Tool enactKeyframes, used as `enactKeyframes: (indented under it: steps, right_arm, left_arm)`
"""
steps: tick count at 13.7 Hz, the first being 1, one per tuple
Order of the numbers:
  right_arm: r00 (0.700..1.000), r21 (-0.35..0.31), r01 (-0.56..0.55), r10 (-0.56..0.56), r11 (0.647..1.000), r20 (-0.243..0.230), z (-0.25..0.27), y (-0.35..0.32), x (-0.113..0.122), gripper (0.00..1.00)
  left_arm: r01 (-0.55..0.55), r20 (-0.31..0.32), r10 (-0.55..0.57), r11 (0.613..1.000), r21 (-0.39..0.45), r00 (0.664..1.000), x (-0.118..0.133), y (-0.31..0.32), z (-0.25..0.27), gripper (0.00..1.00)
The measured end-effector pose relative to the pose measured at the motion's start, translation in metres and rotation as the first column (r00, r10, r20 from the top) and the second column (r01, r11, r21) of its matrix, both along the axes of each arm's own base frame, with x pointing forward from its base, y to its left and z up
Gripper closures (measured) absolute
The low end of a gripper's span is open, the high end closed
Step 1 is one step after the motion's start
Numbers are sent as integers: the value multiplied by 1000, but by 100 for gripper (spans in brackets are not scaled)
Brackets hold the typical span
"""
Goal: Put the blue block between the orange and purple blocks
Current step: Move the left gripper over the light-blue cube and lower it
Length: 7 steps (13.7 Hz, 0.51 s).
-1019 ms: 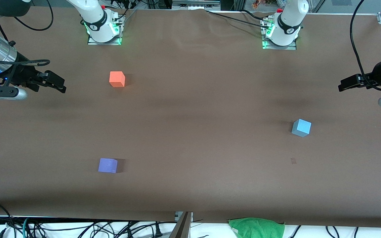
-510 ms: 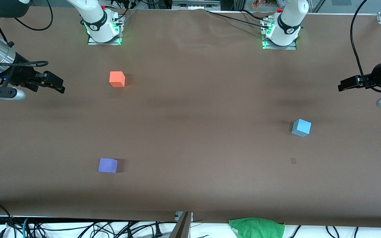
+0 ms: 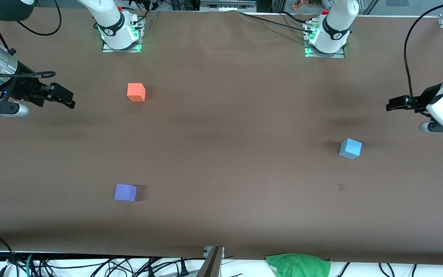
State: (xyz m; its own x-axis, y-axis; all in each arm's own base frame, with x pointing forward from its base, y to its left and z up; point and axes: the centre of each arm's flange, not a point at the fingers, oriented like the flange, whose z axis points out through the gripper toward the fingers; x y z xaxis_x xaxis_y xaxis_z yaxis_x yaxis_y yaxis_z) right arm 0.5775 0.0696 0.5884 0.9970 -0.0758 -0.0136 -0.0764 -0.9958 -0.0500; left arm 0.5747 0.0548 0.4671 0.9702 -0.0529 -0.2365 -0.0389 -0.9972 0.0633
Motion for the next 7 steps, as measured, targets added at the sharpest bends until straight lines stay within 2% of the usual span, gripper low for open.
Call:
enactKeyframes:
  steps: [4, 7]
  right_arm:
    - [1000, 0, 0, 0, 1000, 0, 0, 0, 0, 0]
    - [1000, 0, 0, 0, 1000, 0, 0, 0, 0, 0]
  left_arm:
    - [91, 38, -91, 996, -17, 995, 3, 0, -98, 0]
    - [140, 52, -139, 990, -25, 989, -5, -12, -145, 0]
